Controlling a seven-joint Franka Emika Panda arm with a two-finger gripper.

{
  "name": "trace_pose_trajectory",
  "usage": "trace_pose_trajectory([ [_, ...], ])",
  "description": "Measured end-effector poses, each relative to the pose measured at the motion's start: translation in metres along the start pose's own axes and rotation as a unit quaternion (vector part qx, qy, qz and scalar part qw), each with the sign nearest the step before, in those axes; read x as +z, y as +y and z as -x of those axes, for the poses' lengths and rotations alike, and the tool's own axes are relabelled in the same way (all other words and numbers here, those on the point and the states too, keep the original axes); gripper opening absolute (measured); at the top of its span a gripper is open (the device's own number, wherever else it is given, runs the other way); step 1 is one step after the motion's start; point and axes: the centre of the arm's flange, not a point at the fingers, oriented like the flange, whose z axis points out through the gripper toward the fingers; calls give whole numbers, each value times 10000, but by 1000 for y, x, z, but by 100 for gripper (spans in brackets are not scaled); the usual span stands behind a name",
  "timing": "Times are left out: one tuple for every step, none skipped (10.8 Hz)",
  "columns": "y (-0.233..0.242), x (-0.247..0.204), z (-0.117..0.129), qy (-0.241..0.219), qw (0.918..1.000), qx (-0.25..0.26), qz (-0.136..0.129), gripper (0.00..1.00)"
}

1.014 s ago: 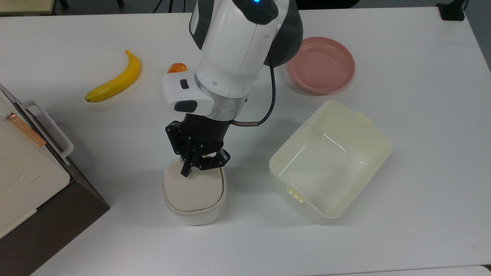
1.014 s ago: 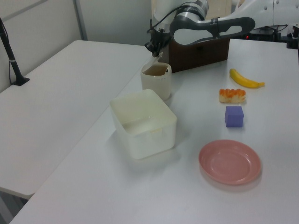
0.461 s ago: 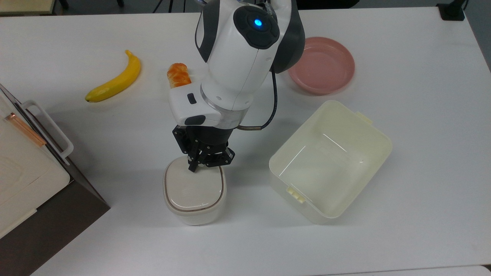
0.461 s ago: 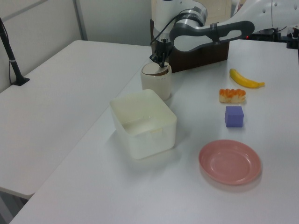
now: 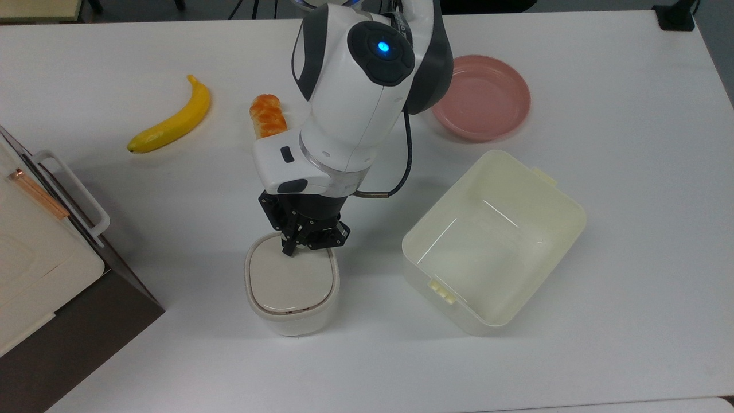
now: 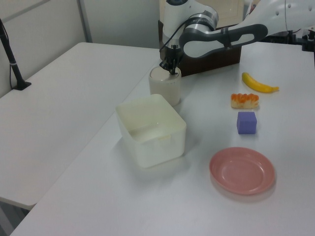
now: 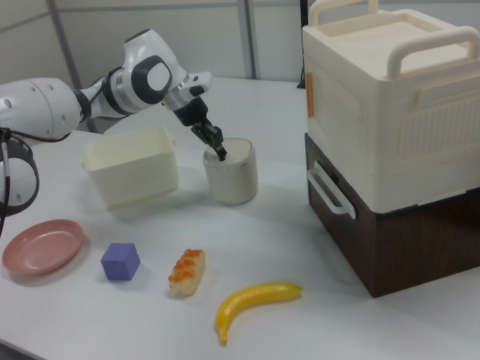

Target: Close the trash can

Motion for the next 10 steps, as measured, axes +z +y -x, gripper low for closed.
trace_pose_trajectory([
  [1,0,1,-12,10000,-13,4,1],
  [1,0,1,-21,10000,-16,4,1],
  [2,0,2,-27,10000,-15,4,1],
  [2,-1,2,-28,10000,-13,0,1],
  [3,-3,1,-16,10000,39,-17,1],
  [6,-10,-2,21,9998,159,-119,1],
  [13,-26,-8,75,9990,304,-304,1],
  [24,-48,-14,139,9977,451,-496,1],
  [39,-73,-21,225,9958,592,-669,1],
  [55,-94,-26,308,9941,673,-793,1],
])
